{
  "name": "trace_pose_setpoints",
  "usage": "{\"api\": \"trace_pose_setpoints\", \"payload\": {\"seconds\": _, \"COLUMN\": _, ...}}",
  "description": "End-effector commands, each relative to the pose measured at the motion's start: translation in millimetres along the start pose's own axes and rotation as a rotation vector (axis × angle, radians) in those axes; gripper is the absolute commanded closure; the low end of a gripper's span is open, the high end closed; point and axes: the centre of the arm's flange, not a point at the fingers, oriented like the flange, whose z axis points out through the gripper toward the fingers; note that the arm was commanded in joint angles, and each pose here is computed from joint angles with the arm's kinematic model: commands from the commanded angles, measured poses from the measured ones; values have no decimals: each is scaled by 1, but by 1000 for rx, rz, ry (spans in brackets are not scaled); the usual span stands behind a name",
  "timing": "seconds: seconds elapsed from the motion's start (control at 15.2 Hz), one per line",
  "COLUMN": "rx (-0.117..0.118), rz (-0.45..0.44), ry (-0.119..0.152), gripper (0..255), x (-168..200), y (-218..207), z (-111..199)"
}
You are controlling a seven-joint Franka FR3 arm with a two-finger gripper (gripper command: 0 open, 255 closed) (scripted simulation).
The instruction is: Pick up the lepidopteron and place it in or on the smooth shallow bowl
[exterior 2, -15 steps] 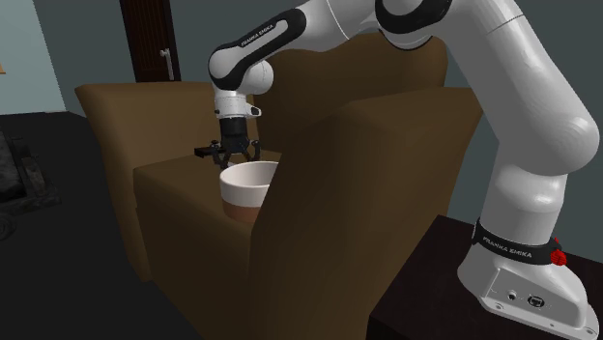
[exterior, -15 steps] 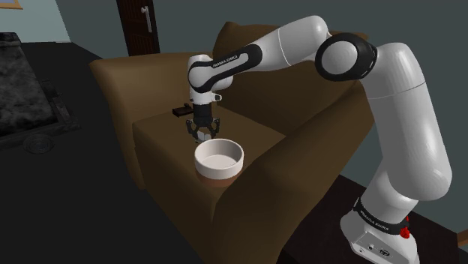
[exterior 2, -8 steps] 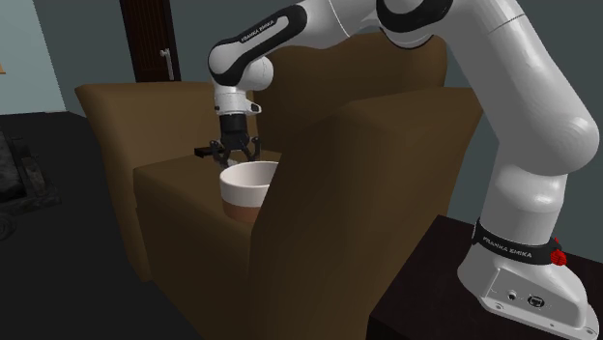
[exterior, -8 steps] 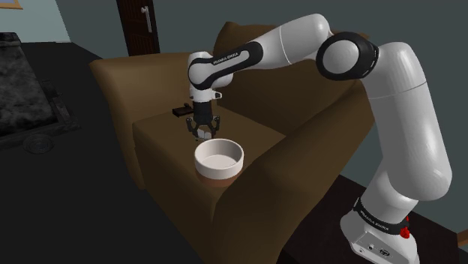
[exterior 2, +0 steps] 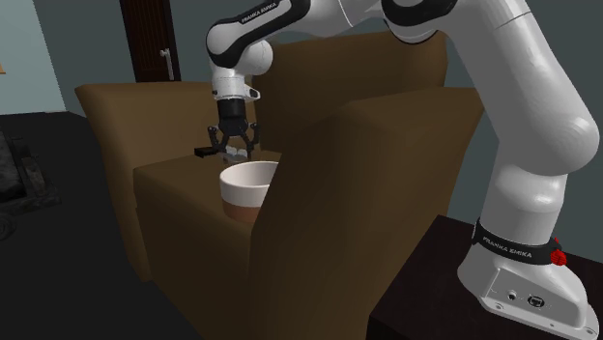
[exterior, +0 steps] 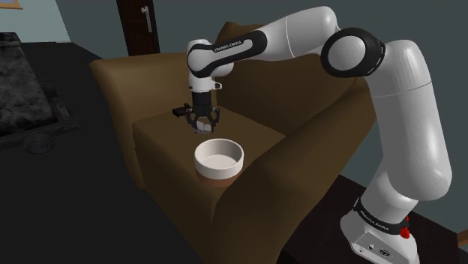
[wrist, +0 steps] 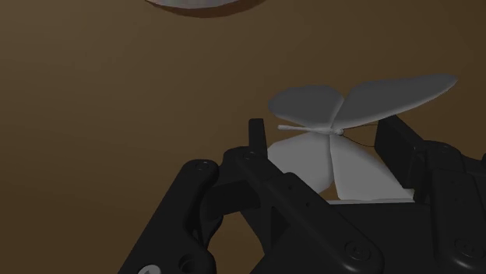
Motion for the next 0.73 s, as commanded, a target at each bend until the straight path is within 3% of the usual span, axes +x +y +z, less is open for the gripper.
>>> {"api": "trace_pose_setpoints", "payload": {"seconds": 0.0, "rx": 0, "rz": 0, "ry": 0, "gripper": 255, "x": -2, "y": 1, "z": -12}}
{"api": "trace_pose_setpoints", "payload": {"seconds": 0.66, "rx": 0, "rz": 0, "ry": 0, "gripper": 255, "x": -15, "y": 5, "z": -63}}
